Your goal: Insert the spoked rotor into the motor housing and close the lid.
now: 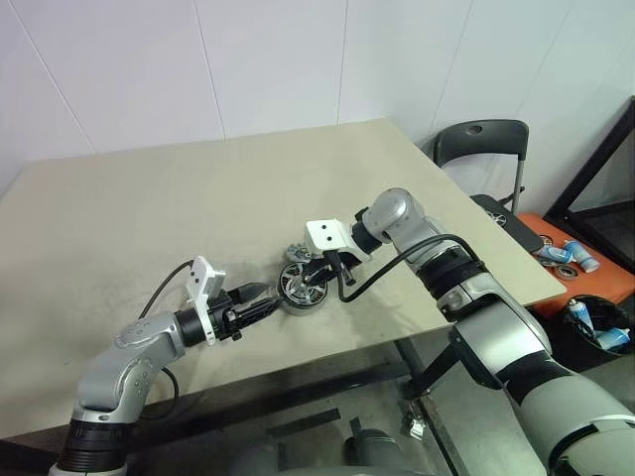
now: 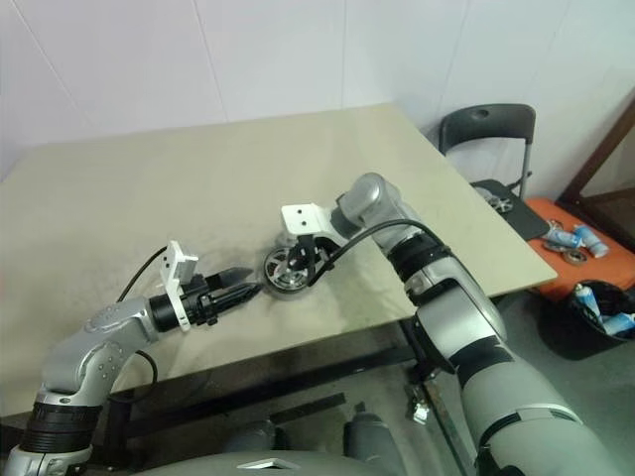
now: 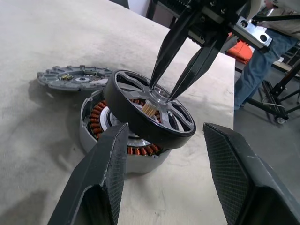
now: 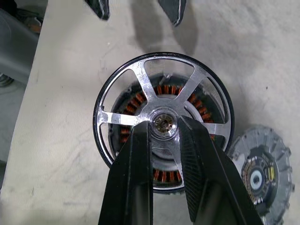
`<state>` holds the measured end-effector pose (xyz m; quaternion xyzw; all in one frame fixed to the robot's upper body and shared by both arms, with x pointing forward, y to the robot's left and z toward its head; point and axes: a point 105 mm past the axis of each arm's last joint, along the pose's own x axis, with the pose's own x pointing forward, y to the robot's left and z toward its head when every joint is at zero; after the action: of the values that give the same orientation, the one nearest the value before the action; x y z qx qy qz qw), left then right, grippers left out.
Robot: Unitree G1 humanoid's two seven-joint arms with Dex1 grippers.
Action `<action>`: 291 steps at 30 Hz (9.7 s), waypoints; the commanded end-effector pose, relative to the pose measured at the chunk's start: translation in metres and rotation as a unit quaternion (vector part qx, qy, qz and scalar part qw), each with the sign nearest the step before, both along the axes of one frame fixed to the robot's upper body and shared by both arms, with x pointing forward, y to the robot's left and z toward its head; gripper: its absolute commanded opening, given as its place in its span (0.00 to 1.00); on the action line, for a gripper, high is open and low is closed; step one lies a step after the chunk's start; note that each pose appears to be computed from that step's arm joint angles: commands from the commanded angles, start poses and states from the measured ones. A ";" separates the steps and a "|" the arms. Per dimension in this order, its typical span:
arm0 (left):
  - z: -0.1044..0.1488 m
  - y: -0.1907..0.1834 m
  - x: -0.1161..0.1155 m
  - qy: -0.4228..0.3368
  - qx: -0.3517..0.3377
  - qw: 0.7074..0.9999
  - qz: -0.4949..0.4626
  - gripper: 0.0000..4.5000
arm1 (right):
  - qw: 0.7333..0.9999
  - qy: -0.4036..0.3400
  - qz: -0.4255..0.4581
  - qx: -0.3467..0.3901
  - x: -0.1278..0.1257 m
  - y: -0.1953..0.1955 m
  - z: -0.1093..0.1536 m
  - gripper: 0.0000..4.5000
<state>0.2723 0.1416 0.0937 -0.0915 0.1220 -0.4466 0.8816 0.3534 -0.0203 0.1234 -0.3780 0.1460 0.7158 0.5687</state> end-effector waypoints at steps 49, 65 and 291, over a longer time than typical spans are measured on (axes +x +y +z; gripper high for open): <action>0.013 -0.017 -0.016 -0.020 -0.007 1.000 -0.021 0.60 | 0.995 -0.082 0.044 -0.020 0.014 0.008 0.016 0.10; 0.010 -0.013 -0.009 -0.020 -0.006 0.999 -0.024 0.60 | 0.994 -0.072 0.080 -0.033 0.003 0.006 0.015 0.10; 0.005 -0.005 -0.011 -0.008 -0.012 1.000 0.020 0.60 | 0.988 -0.068 0.007 -0.135 0.017 0.016 -0.026 0.02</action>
<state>0.2599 0.1393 0.0862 -0.1139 0.1328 -0.4233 0.8890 0.3617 -0.0153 0.0841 -0.4895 0.2355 0.6818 0.4899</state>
